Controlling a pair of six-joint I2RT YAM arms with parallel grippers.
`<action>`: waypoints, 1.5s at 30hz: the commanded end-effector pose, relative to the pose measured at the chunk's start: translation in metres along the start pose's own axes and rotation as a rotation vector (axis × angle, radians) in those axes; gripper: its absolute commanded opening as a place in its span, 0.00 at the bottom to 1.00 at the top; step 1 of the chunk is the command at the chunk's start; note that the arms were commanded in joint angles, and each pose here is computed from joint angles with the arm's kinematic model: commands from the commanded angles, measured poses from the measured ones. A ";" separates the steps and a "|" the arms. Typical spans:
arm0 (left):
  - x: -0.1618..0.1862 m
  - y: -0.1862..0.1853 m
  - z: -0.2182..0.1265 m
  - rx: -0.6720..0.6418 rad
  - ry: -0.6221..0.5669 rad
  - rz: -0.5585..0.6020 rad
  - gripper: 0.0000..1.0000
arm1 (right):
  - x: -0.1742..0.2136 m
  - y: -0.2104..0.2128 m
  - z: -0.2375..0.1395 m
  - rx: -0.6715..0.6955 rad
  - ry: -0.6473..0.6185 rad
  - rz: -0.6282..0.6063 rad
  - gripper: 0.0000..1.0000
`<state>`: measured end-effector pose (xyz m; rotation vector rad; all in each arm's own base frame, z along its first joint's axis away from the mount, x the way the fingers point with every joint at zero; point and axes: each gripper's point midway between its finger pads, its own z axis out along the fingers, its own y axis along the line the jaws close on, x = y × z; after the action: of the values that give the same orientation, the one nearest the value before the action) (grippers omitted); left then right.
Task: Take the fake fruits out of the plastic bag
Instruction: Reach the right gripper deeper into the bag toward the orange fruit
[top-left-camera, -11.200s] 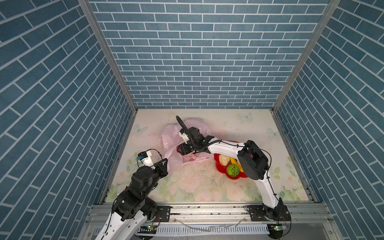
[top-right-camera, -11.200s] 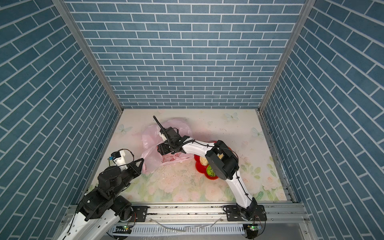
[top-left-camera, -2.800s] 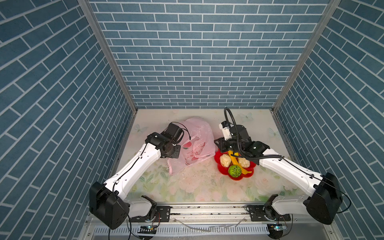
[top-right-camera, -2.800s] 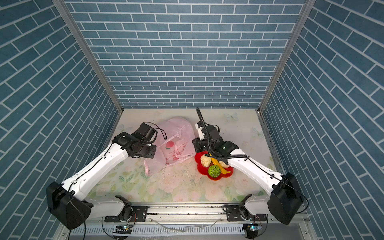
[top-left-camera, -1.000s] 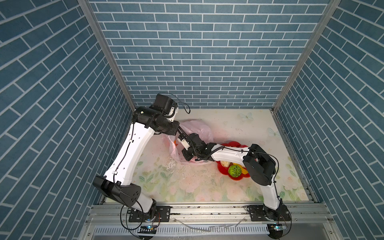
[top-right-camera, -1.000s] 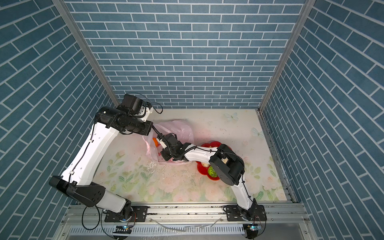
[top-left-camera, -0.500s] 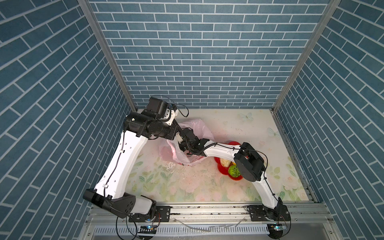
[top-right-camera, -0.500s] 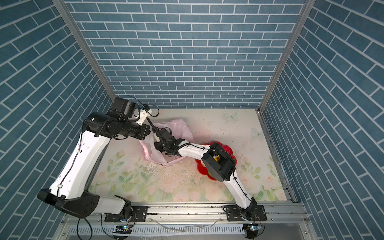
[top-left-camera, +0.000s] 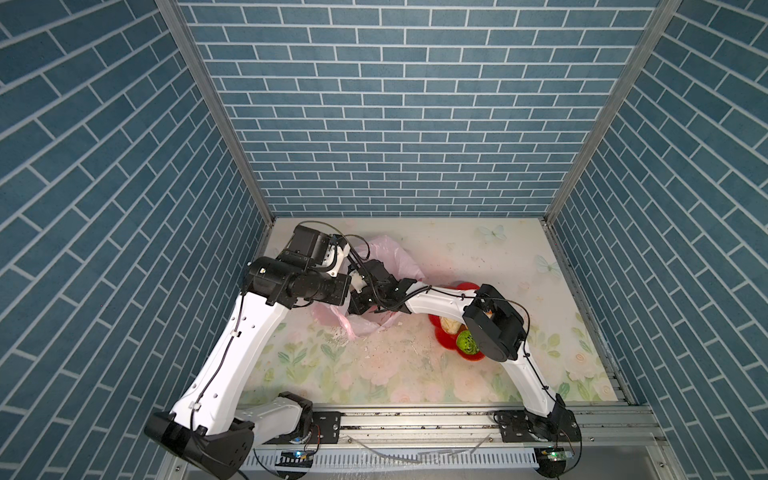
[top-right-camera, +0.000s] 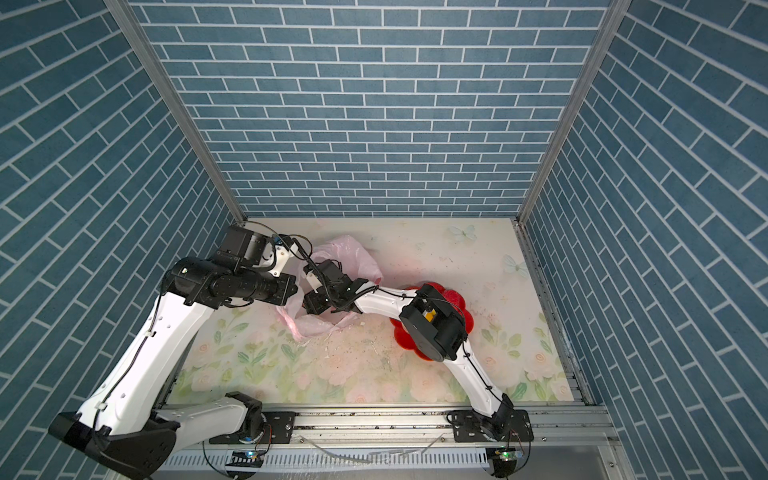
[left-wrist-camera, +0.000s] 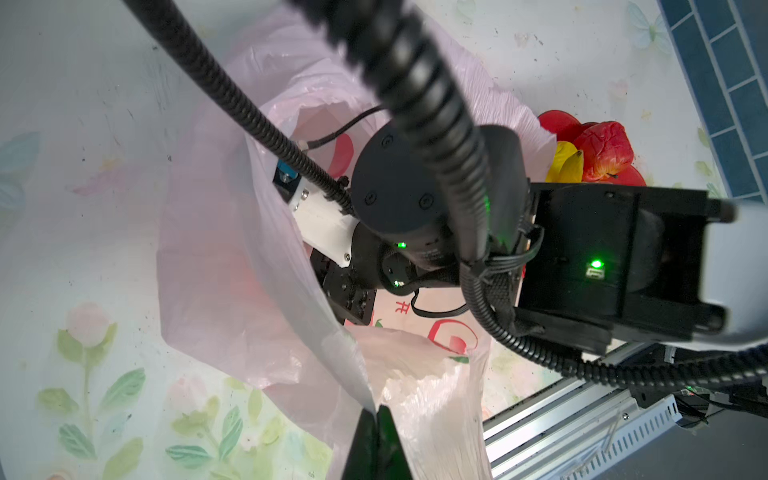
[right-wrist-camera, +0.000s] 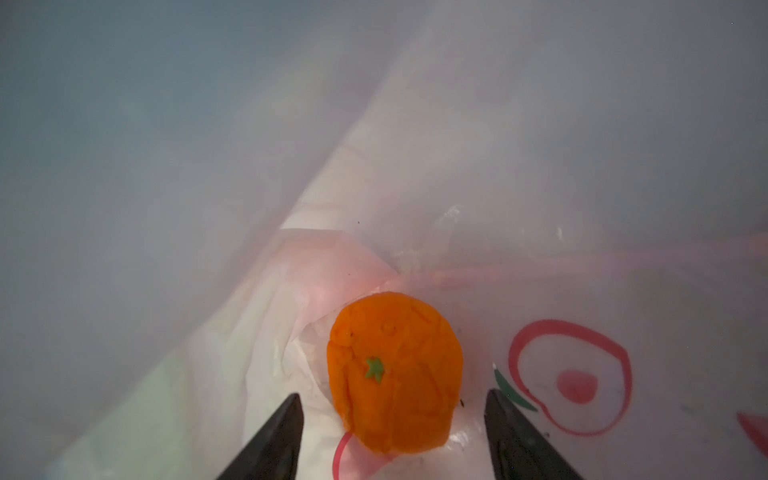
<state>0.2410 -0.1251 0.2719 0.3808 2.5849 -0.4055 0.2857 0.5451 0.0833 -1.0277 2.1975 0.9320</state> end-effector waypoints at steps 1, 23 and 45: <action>0.011 0.001 0.006 0.011 0.000 -0.053 0.04 | 0.004 0.006 -0.002 -0.035 0.033 -0.008 0.71; 0.007 -0.012 0.015 0.122 -0.122 -0.112 0.01 | -0.004 0.025 0.035 -0.117 0.025 0.085 0.78; 0.007 -0.001 0.020 0.064 -0.140 -0.080 0.00 | 0.013 0.087 0.020 -0.458 0.100 -0.014 0.77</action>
<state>0.2397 -0.1340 0.2501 0.2512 2.4809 -0.5446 0.2292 0.5909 0.0749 -1.2073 2.1916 1.3692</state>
